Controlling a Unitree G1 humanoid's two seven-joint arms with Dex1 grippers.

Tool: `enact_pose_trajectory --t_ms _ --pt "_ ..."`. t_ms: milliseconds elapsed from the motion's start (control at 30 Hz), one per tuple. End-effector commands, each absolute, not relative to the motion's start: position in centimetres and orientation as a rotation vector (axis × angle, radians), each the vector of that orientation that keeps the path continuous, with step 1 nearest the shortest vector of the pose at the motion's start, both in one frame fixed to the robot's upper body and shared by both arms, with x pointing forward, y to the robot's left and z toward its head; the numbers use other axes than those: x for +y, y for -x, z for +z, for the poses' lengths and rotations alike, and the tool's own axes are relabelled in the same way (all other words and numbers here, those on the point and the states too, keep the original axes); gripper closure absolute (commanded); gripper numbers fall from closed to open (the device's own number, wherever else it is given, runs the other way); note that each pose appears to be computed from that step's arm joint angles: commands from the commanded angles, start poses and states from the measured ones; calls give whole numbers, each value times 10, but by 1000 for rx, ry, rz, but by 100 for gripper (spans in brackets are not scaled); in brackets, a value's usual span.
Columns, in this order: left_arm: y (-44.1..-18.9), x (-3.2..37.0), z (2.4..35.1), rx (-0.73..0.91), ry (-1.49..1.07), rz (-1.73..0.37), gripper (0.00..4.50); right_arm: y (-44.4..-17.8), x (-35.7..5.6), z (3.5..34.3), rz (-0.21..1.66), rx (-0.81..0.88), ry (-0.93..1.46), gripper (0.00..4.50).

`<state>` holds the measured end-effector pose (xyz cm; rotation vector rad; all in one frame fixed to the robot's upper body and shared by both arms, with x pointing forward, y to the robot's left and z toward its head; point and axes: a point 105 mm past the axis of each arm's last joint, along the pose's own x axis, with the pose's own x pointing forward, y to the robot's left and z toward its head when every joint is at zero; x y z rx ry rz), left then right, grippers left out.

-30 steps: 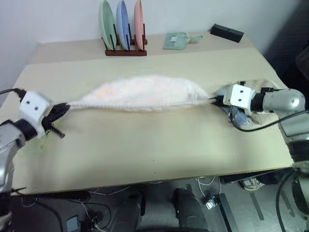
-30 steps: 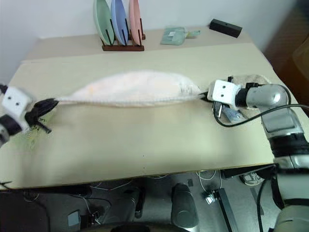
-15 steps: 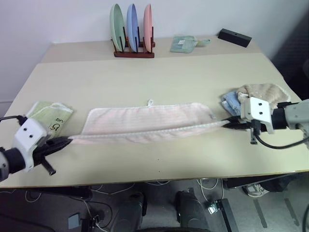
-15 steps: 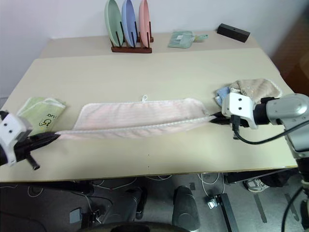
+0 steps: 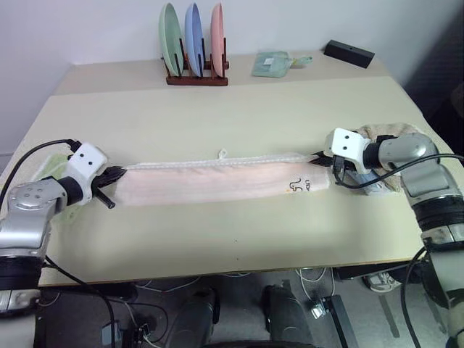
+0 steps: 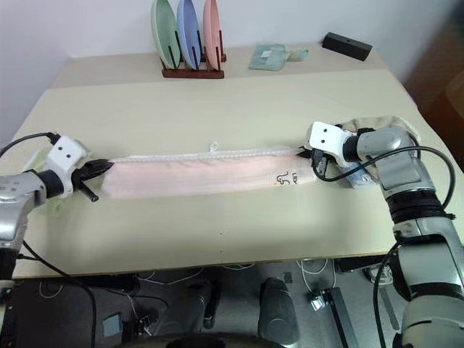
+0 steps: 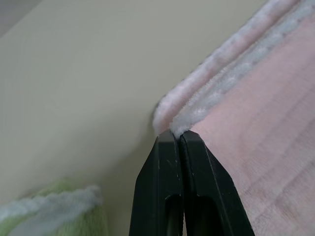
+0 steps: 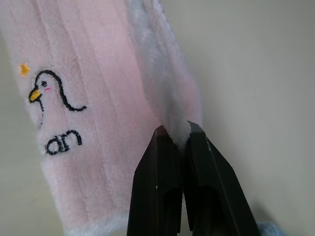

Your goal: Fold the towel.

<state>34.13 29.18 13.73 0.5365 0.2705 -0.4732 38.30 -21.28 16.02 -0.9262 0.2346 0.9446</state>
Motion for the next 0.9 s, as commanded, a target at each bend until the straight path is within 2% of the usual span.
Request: enact_pose_trajectory --t_ms 33,167,267,400,533,667,767,800,833,900 --pt "-346 294 137 265 -561 -472 450 -393 -211 172 912 180 942 441" --pt "-350 296 133 271 -500 -463 450 -399 -209 173 884 168 914 441" --pt "-351 300 134 270 -493 -431 361 -403 -210 177 849 149 921 354" --pt "-358 311 147 195 -538 -304 167 -407 -216 191 768 94 958 163" --pt "-363 317 165 93 -468 -204 167 -408 -225 205 686 44 982 163" --pt "-358 308 181 -5 -407 -203 167 -401 -236 221 622 6 919 163" --pt "-348 287 192 -73 -364 -265 161 -373 -233 226 686 1 686 72" --pt "-344 278 192 -79 -367 -300 161 -364 -230 227 701 0 608 30" --pt "-338 262 188 -74 -386 -367 161 -352 -227 223 715 13 519 7" --pt "-325 224 176 -55 -407 -515 161 -323 -217 206 770 73 375 7"
